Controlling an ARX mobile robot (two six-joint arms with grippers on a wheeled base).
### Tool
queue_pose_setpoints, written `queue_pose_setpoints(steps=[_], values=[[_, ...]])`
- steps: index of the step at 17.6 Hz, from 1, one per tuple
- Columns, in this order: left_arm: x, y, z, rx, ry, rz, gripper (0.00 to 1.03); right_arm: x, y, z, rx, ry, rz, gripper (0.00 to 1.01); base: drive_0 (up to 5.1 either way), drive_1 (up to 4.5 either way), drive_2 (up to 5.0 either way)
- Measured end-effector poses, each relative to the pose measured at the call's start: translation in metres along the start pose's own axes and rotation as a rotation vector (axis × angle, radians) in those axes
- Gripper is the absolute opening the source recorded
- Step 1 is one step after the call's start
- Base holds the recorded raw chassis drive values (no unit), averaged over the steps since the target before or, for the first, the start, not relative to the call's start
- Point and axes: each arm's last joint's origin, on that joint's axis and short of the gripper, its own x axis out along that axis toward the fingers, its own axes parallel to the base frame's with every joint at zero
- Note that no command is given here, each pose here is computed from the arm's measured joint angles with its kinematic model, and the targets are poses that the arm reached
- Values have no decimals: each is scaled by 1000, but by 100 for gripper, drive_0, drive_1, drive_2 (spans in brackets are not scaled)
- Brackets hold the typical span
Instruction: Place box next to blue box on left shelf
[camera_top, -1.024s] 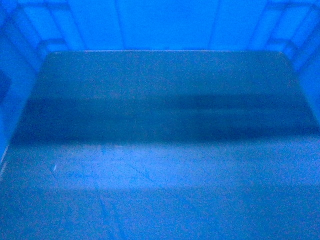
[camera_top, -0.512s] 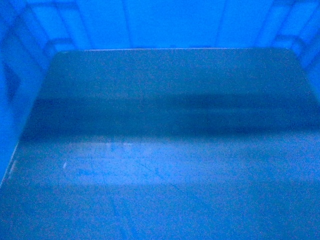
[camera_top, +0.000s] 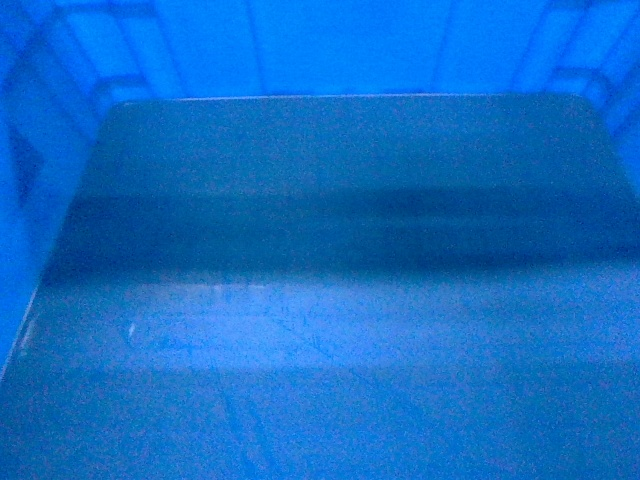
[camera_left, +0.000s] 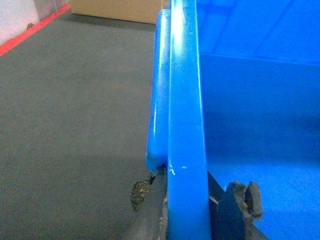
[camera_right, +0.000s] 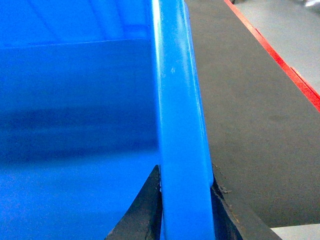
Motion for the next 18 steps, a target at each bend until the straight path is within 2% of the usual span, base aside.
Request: queue_pose_setpoints(steps=[18], values=[[0, 0, 0, 4, 1, -4, 9, 0, 0, 0, 1, -2, -4, 19, -136, -136, -136]])
